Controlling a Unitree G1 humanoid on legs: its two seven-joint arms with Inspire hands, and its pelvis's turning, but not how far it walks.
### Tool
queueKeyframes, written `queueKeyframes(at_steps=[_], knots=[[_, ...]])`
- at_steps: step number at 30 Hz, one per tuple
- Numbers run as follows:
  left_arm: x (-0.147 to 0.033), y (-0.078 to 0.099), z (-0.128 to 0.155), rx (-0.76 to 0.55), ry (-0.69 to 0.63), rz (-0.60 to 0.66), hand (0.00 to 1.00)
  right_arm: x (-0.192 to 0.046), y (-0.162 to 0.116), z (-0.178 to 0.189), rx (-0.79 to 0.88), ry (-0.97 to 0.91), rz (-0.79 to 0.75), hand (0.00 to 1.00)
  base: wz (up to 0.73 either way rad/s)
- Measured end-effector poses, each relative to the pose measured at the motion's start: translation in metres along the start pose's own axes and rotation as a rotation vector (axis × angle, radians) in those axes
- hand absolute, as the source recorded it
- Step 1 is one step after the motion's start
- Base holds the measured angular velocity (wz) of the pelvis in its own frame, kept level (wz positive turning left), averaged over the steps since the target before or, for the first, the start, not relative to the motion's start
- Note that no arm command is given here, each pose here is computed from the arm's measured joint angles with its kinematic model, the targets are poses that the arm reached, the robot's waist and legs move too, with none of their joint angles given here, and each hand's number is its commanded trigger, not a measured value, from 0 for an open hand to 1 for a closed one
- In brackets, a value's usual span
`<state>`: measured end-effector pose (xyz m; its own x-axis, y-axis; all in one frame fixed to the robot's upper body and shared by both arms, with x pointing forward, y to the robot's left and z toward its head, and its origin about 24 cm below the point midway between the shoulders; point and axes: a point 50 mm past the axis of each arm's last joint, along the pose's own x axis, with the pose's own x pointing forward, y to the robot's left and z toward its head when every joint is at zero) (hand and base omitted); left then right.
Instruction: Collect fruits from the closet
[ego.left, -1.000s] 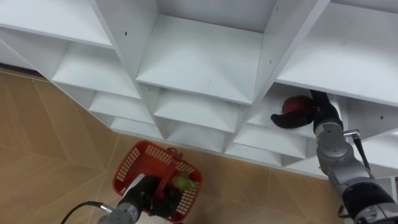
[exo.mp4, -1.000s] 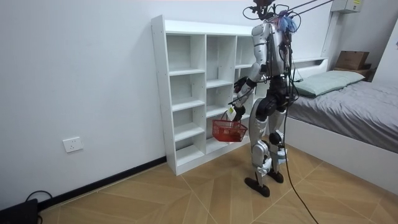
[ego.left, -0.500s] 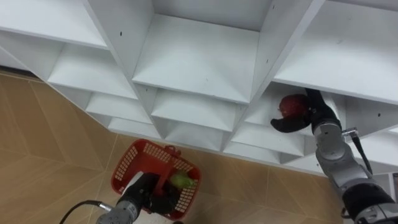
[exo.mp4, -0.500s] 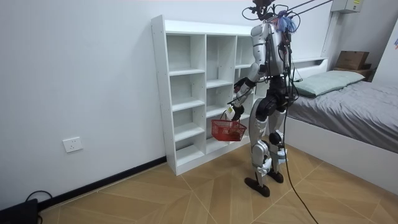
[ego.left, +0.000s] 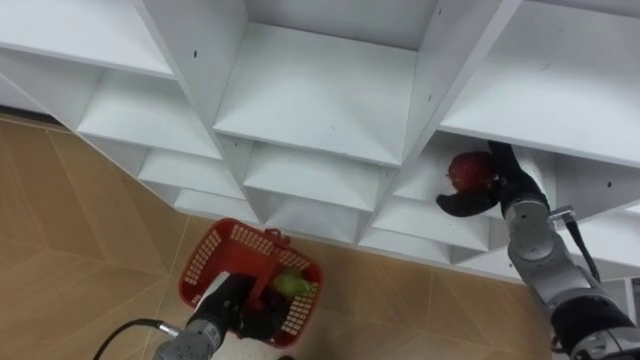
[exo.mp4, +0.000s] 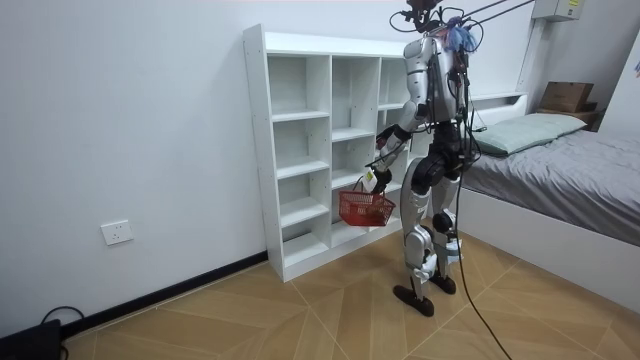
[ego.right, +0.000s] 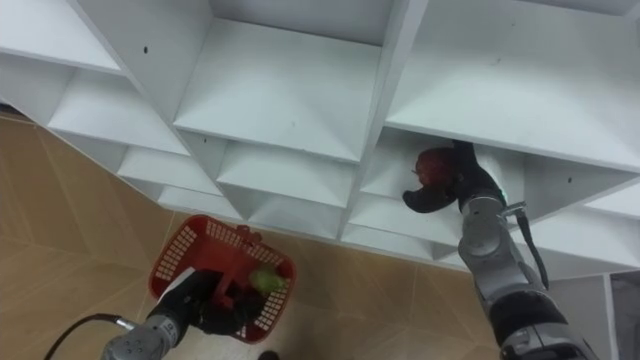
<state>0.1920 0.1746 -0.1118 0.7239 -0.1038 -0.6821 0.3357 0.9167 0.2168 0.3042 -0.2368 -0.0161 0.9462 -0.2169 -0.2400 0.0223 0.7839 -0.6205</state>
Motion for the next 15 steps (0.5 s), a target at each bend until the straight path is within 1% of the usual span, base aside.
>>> queueKeyframes(at_steps=[11, 15], knots=[[-0.0011, 0.0053, 0.0002, 0.022, -0.016, 0.007, 1.0, -0.0007, 0.001, -0.0023, -0.002, 0.003, 0.002, 0.0, 0.0], [-0.0011, 0.0045, -0.0008, 0.025, -0.012, 0.005, 1.0, -0.0009, 0.0014, -0.0023, -0.003, -0.001, 0.005, 0.0, 0.0]])
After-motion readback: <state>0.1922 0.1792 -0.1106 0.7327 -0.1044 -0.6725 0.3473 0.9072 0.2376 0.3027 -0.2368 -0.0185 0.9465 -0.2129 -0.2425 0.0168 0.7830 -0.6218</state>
